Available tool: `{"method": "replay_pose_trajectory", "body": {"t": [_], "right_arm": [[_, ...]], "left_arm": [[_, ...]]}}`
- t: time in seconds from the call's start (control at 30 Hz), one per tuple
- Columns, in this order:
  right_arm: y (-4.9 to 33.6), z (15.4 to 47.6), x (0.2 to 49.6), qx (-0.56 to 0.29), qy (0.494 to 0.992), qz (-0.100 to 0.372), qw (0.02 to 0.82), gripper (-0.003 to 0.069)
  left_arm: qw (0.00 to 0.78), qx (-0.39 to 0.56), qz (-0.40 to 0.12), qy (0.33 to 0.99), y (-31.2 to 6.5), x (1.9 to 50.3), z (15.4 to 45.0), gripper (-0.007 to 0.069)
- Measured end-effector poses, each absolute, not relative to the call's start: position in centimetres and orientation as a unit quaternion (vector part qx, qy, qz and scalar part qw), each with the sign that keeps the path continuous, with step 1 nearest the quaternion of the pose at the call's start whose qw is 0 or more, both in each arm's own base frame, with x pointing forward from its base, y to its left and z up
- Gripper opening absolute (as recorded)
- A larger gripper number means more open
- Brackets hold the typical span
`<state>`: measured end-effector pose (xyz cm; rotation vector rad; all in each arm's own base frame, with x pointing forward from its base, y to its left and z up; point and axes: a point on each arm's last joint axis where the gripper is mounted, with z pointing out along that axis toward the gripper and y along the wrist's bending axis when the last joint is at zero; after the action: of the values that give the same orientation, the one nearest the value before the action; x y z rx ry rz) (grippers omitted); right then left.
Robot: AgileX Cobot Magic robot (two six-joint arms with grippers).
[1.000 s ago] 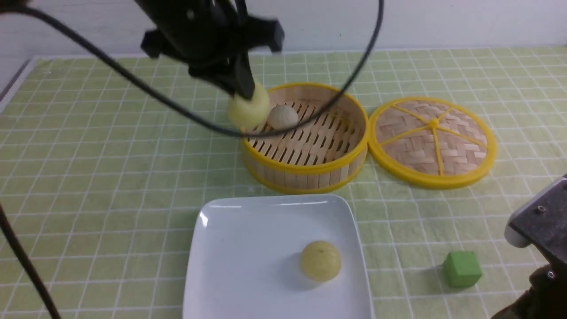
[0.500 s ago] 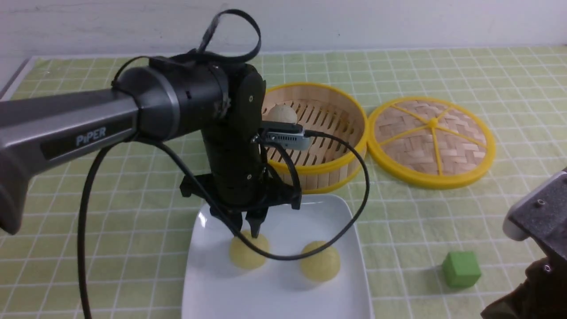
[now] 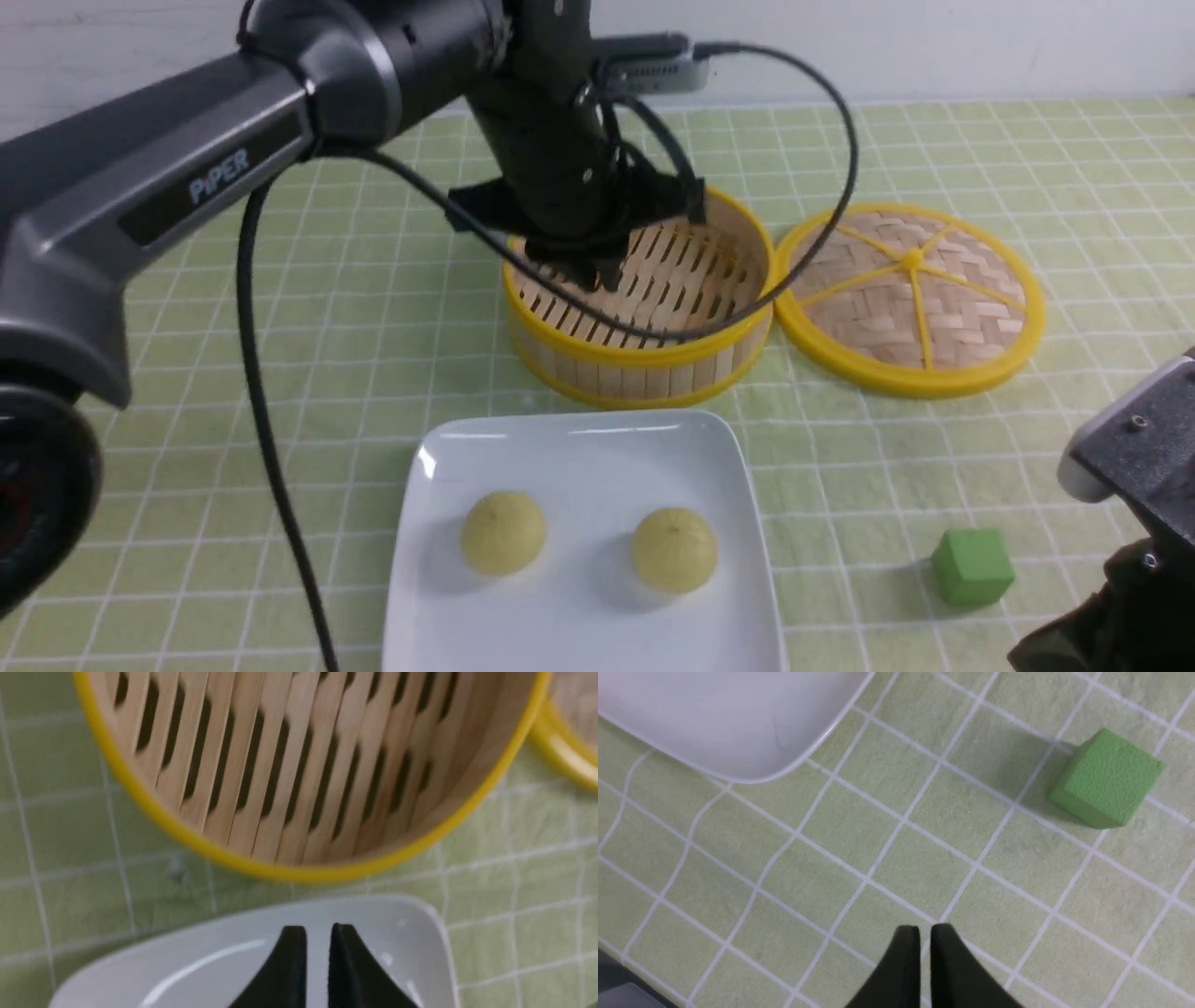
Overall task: Put the steamed buns into the plate on the green tablecloth.
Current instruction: 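Reach into the bamboo steamer and grasp a bun with the left gripper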
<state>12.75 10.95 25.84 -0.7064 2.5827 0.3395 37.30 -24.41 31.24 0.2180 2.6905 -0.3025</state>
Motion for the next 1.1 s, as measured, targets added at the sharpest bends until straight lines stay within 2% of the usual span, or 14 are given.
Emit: {"method": "replay_pose_trajectory", "body": {"t": [0.03, 0.1, 0.27, 0.37, 0.5, 0.6, 0.63, 0.7, 0.8, 0.97, 1.1], "right_arm": [[11.0, 25.8, 12.7, -0.255, 0.934, 0.123, 0.219, 0.0059], [11.0, 25.8, 12.7, -0.255, 0.934, 0.123, 0.219, 0.0062], [11.0, 25.8, 12.7, -0.255, 0.934, 0.123, 0.219, 0.0066], [11.0, 25.8, 12.8, -0.255, 0.933, 0.123, 0.22, 0.0072], [11.0, 25.8, 12.8, -0.255, 0.933, 0.123, 0.22, 0.0078], [10.9, 25.8, 12.8, -0.259, 0.932, 0.118, 0.223, 0.0081], [10.9, 25.8, 12.8, -0.259, 0.932, 0.117, 0.224, 0.0081], [10.9, 25.9, 12.9, -0.26, 0.931, 0.115, 0.227, 0.0081], [10.9, 25.9, 12.9, -0.26, 0.931, 0.116, 0.228, 0.0081], [10.9, 25.9, 12.9, -0.26, 0.931, 0.116, 0.229, 0.0083], [11.0, 25.9, 13.0, -0.258, 0.93, 0.121, 0.232, 0.0089]], "left_arm": [[0.211, 0.078, -0.113, 0.968, -24.5, 38.9, 31.6, 0.002], [0.219, 0.069, -0.131, 0.964, -24.2, 40.8, 32.2, 0.0002], [0.238, 0.029, -0.17, 0.956, -22.1, 45.2, 31.7, 0.0002], [0.241, 0.005, -0.175, 0.955, -20.5, 47.7, 29.8, 0.0011], [0.224, 0.012, -0.168, 0.96, -20.7, 48.6, 27.4, 0.0068], [0.208, 0.026, -0.162, 0.964, -21.4, 48.8, 25.5, 0.0181], [0.207, 0.027, -0.162, 0.964, -21.5, 48.8, 25.4, 0.0188], [0.209, 0.029, -0.162, 0.964, -21.8, 49.1, 24.4, 0.0293], [0.214, 0.027, -0.162, 0.963, -22.0, 49.5, 23.6, 0.039], [0.215, 0.025, -0.159, 0.963, -22.1, 50.1, 21.9, 0.0451], [0.204, 0.023, -0.155, 0.966, -22.3, 50.5, 20.0, 0.0413]]}}
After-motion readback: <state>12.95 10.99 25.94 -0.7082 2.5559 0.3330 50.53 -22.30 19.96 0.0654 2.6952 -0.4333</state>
